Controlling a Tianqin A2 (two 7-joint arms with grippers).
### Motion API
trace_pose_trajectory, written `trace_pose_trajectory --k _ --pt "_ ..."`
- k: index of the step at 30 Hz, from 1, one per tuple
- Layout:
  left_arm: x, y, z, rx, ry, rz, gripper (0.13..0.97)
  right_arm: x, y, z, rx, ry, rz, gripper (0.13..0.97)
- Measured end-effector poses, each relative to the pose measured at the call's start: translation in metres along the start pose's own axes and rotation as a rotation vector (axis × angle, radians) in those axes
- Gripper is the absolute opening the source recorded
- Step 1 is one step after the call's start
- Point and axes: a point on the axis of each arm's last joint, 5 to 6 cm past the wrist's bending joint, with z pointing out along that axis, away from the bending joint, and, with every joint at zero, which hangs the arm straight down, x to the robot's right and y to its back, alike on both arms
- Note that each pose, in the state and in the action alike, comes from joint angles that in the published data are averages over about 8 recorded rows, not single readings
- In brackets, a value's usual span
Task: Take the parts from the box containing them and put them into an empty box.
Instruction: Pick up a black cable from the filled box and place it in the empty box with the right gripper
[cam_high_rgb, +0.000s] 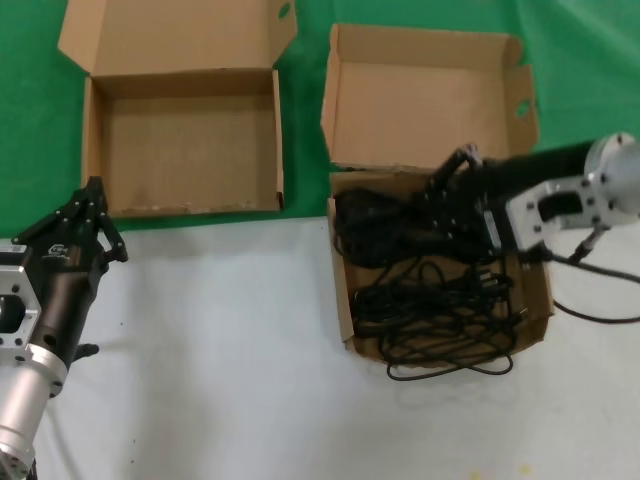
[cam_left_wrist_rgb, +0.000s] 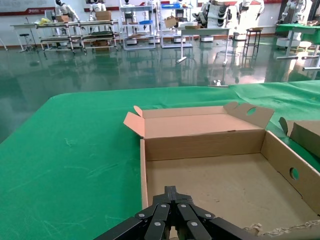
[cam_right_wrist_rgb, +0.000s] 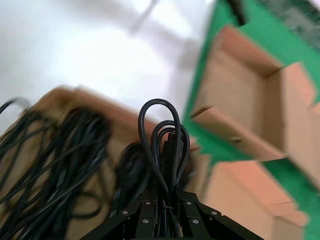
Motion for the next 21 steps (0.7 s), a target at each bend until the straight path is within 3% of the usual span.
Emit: trace_pose_trajectory --k 5,9,21 --pt "0.0 0.0 0.0 0.0 0.0 0.0 0.145 0.025 -0.01 -0.009 0.047 0.05 0.063 0.206" --pt "0.0 0.0 0.0 0.0 0.0 0.0 0.145 0.049 -0.021 -0.001 0.074 0.08 0.088 0.206" --pt "0.0 0.0 0.0 0.0 0.0 0.0 0.145 0.113 -0.05 0.074 0.104 0.185 0.106 0.204"
